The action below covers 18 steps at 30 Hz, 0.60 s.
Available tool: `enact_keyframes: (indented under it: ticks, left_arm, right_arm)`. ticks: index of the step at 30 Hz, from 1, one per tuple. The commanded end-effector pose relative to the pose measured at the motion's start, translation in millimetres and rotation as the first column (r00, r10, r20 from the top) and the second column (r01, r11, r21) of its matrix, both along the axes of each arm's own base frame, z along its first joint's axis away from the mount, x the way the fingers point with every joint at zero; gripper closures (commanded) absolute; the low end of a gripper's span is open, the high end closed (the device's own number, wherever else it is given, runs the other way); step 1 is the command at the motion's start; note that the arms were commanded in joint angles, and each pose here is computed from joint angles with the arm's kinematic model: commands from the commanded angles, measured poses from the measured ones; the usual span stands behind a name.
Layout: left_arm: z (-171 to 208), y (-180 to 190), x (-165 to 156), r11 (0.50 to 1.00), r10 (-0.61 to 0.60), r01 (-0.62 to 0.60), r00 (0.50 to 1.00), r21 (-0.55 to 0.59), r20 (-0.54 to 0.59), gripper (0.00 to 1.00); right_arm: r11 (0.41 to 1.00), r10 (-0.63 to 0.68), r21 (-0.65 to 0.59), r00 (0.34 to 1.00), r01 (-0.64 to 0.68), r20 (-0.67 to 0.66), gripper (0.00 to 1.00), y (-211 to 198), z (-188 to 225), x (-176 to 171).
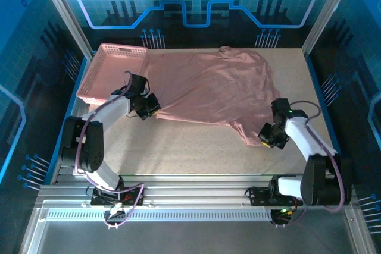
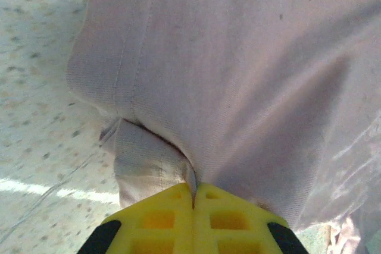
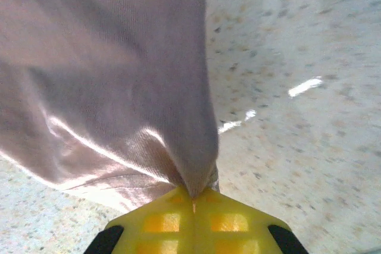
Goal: Fold and stack the t-shirts
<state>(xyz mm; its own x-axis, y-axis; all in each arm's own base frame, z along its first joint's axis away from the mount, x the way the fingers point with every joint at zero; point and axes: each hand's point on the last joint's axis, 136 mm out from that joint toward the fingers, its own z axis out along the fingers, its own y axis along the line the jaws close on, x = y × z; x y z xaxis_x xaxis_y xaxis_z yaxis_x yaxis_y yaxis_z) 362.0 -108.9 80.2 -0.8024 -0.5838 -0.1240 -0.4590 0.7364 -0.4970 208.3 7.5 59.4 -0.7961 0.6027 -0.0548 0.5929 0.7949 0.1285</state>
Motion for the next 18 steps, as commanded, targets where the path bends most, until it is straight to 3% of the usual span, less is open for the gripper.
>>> enact_keyframes:
  ticks: [1, 10, 18]
  left_arm:
    - [-13.5, 16.7, -33.5, 0.996, -0.018, 0.026, 0.996, 0.089, -0.086, 1.0]
    - [-35.7, 34.4, -77.0, 0.983, -0.023, 0.062, 0.976, 0.173, -0.215, 1.0]
    - [-40.6, 39.7, -92.7, 0.977, -0.03, 0.08, 0.968, 0.195, -0.249, 0.98]
  right_arm:
    - [0.995, -0.079, -0.065, 0.997, 0.078, -0.013, 1.0, -18.1, 21.3, -21.9]
    - [0.987, -0.14, -0.08, 0.99, 0.141, 0.021, 1.0, -26.5, 42.6, -49.8]
    - [0.992, -0.118, -0.03, 0.991, 0.12, 0.064, 1.0, -18.6, 44.1, -38.4]
